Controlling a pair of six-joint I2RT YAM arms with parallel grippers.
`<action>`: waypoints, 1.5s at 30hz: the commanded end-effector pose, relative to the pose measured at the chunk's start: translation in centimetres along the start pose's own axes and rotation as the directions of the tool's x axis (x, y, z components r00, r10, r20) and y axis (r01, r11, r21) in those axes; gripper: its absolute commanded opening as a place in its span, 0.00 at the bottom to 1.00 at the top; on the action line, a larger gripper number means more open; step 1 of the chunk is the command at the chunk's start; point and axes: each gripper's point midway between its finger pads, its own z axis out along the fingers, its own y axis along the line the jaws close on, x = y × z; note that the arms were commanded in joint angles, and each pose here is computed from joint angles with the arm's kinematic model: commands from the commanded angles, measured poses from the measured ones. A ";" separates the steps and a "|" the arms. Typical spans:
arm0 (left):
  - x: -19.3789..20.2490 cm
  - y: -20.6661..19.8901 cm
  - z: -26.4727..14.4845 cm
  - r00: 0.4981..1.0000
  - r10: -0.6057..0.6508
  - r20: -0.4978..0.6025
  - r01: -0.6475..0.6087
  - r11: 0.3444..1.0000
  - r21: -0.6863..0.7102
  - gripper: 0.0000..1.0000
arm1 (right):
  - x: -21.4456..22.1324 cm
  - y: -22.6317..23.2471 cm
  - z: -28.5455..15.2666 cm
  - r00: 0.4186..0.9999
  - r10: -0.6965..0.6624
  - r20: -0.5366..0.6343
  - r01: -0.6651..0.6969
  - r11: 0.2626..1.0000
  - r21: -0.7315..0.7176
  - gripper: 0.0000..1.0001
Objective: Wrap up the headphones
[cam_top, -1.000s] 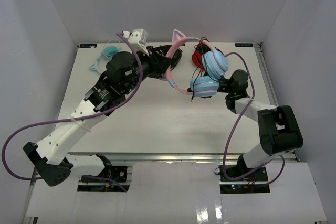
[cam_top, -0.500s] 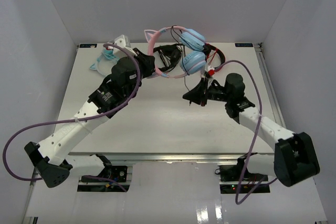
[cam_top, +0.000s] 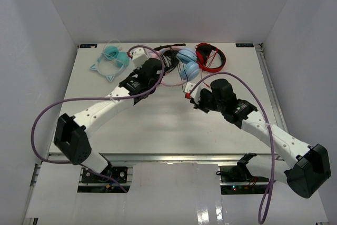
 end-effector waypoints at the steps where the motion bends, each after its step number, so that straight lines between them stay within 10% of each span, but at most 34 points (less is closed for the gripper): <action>1: 5.4 -2.2 0.0 0.971 0.168 -0.170 -0.150 0.982 0.113 0.00 | 0.1 -2.7 -1.6 0.958 -0.222 -0.183 0.237 0.970 0.059 0.08; 19: 17.7 -1.1 -4.5 0.783 0.452 -0.428 -0.245 0.856 0.455 0.00 | 3.9 1.4 3.2 0.912 -0.375 -0.168 0.369 0.927 -0.070 0.08; 30: 18.6 3.6 -3.0 0.793 0.377 -0.478 -0.224 0.911 0.346 0.00 | 4.1 2.9 3.0 0.918 -0.376 -0.123 0.361 0.924 -0.126 0.57; 45: 18.2 5.6 -4.1 0.783 0.382 -0.490 -0.205 0.904 0.376 0.00 | 1.9 -1.0 2.4 0.987 -0.144 -0.078 0.142 0.989 -0.026 0.89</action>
